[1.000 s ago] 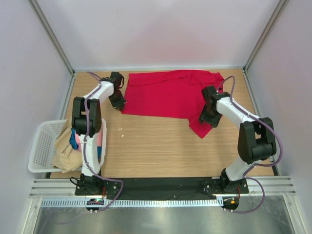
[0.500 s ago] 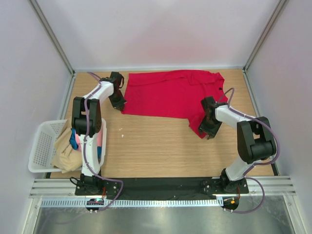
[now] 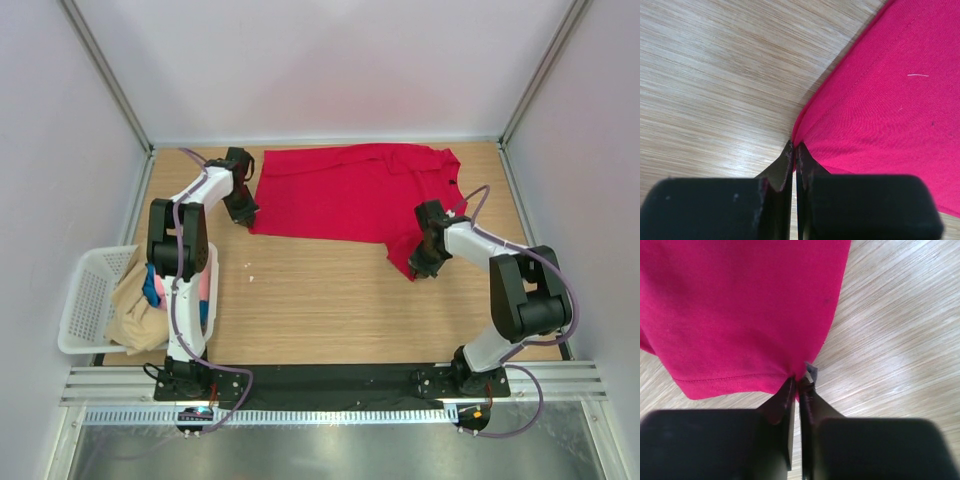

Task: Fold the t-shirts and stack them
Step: Flatten the tshirt out

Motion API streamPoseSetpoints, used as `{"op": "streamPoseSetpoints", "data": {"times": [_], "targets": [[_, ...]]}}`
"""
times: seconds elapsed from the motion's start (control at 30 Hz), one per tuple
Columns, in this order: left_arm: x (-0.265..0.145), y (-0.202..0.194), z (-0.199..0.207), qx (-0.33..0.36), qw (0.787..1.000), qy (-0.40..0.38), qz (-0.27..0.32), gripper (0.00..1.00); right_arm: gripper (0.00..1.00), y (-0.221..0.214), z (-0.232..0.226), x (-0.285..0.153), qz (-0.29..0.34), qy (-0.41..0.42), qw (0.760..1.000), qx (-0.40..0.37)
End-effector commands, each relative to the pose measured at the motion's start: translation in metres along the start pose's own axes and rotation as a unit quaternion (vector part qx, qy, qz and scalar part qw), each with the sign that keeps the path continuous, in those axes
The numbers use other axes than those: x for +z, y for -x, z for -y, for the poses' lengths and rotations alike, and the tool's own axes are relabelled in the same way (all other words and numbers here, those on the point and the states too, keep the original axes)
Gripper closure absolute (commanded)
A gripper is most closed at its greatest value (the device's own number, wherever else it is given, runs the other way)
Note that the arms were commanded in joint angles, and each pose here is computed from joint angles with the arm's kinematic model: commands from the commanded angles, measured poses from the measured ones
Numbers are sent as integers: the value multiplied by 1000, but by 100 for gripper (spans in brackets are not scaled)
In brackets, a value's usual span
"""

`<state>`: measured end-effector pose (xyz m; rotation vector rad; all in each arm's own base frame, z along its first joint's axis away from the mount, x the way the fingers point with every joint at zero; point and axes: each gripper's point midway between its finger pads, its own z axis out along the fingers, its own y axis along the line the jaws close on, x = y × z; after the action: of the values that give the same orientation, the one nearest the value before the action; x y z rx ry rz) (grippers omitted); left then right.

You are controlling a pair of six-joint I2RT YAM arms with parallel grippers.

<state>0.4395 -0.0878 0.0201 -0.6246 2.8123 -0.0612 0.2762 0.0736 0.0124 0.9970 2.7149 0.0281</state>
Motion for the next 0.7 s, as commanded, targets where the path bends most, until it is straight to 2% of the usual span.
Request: {"op": "streamPoseSetpoints", "data": {"times": [0.0,0.03,0.13,0.27,0.47,0.6,0.67], "targets": [[-14,5,2,3,1000,-17,11,100,94,5,12,11,24,-16,999,41],[-16,6,2,2,1000,-18,13,100,99,11,15,9,34,-20,998,50],[-23,10,5,1,999,-26,20,100,99,29,17,-6,61,-8,996,66],[-48,27,18,4,998,-49,45,100,99,80,7,-55,131,33,989,55],[-106,70,43,-10,988,-101,121,100,99,173,-15,-167,282,110,951,65],[-148,98,62,-20,976,-138,166,100,99,210,-28,-221,342,135,928,54],[-173,111,71,-22,968,-161,190,100,99,235,-21,-244,368,137,917,73]]}}
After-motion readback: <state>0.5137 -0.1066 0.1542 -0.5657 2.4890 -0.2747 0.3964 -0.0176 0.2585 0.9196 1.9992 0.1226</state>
